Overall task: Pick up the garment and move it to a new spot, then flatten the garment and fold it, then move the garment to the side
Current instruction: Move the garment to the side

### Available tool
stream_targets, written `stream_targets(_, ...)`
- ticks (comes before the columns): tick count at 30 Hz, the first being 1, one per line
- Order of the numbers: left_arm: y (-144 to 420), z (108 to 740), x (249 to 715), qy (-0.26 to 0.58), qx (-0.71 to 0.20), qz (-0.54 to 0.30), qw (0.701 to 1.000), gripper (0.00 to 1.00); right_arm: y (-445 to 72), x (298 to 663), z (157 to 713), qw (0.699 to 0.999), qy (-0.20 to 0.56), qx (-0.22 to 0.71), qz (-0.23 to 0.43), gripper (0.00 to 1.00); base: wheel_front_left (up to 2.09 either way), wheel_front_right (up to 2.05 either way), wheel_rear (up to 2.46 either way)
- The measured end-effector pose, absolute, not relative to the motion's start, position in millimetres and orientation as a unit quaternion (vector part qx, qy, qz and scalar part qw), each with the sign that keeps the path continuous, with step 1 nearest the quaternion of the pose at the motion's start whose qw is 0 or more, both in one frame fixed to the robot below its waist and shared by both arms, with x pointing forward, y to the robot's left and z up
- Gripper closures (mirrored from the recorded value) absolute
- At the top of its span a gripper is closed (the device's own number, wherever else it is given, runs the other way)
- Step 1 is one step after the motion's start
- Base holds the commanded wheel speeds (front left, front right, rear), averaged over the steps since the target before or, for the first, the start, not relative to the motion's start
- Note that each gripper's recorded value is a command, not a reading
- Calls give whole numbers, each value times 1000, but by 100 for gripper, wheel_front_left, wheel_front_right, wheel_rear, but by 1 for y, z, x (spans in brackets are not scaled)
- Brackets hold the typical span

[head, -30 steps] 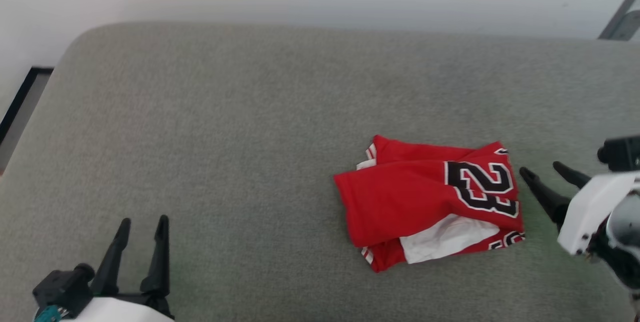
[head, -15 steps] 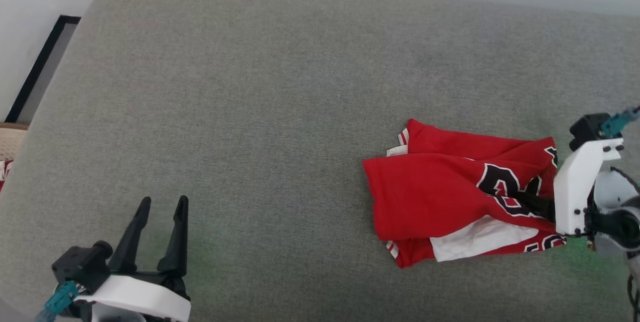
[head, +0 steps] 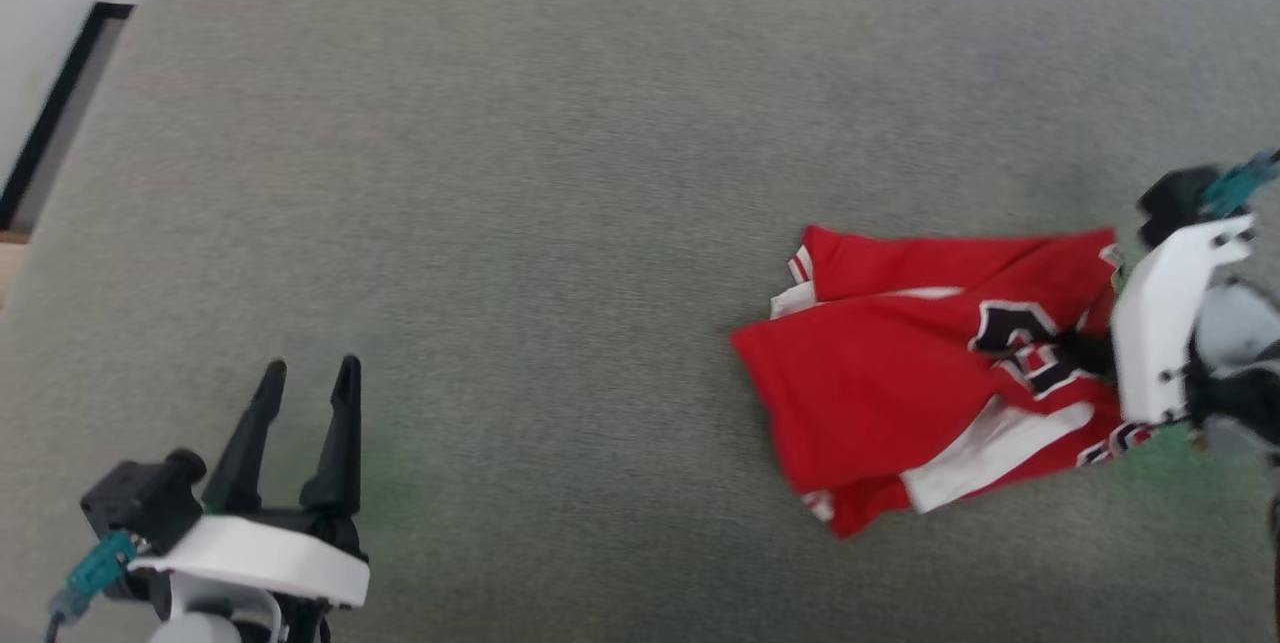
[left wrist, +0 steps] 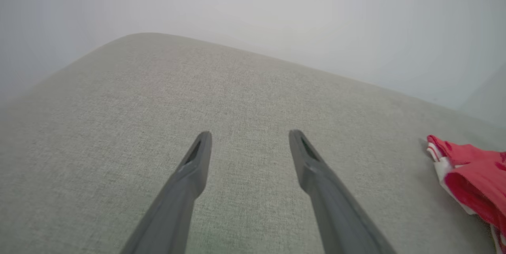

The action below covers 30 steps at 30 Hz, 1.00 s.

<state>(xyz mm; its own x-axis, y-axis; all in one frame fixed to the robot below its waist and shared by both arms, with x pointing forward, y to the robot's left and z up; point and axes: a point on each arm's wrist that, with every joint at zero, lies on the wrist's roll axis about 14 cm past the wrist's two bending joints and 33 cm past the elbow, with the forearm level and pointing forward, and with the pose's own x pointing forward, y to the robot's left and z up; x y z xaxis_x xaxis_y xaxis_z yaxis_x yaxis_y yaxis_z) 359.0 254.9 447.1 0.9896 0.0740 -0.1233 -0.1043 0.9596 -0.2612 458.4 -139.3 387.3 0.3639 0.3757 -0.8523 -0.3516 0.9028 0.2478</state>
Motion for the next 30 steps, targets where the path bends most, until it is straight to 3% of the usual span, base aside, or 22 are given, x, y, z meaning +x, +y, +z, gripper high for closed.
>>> stream_targets(6, 234, 456, 393, 41, -127, -3, 991, 0, -190, 483, 421, 869, 466, -4, 168, 100, 0, 0, 0)
stream_targets(17, 158, 470, 454, 12, -120, -131, 984, 0, -288, 496, 467, 915, 400, -34, 46, 100, 0, 0, 0)
stream_targets(30, 52, 469, 497, 3, -133, -282, 950, 0, -400, 497, 494, 925, 347, -116, -101, 100, 0, 0, 0)
